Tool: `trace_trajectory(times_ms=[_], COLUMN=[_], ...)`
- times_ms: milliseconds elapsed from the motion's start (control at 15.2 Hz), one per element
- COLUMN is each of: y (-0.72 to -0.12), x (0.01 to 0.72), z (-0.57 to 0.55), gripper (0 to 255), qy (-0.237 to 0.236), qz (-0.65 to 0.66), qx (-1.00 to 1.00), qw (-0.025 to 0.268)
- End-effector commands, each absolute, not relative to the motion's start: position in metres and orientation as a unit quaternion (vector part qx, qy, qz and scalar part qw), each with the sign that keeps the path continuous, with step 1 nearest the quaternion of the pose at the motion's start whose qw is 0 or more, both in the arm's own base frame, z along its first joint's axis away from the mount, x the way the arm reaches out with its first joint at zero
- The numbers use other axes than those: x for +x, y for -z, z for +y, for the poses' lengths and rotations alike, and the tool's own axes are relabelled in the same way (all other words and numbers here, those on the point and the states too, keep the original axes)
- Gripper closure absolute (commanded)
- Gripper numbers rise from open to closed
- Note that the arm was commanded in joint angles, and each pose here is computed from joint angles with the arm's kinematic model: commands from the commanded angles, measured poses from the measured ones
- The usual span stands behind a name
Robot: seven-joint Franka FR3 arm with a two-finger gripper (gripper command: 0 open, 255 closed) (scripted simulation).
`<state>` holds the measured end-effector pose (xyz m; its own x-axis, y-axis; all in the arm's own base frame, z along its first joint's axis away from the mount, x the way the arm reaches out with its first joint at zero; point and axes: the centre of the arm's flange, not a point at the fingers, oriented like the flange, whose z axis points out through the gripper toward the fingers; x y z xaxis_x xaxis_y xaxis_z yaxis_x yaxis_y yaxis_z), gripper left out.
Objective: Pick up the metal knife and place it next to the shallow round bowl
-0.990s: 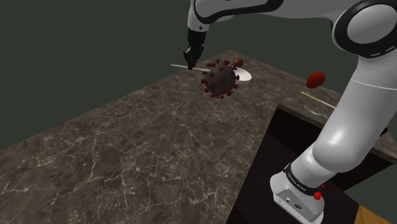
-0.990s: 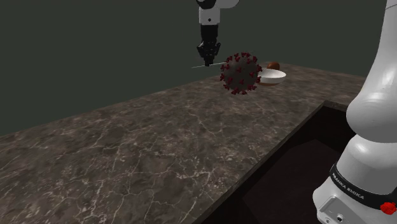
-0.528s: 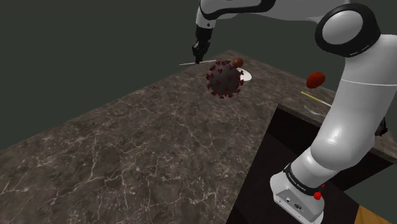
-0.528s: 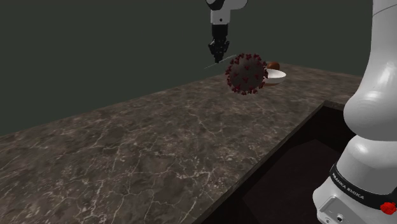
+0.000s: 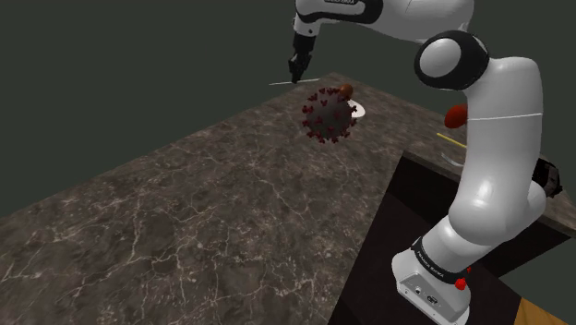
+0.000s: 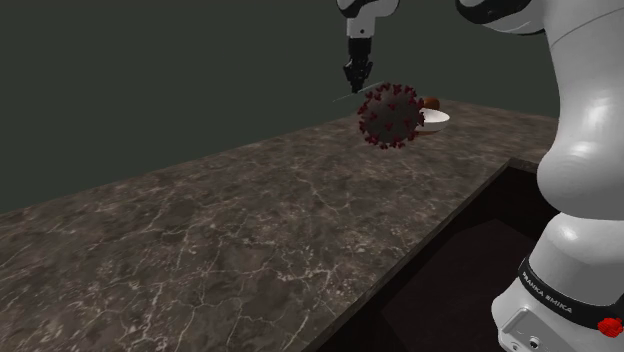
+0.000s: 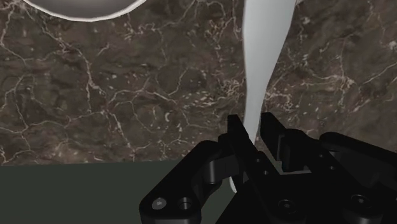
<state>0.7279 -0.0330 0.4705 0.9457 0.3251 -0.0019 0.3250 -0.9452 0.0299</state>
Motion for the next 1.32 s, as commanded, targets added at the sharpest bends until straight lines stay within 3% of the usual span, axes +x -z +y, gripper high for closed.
trace_trajectory(times_ms=[0,1254], y=[-0.47,-0.375], x=[0.742,0.744], z=[-0.057,-0.061], gripper=[255,255], qy=[-0.001,-0.001], qz=[0.165,0.165], qx=[0.986,0.986], qw=[0.015,0.015])
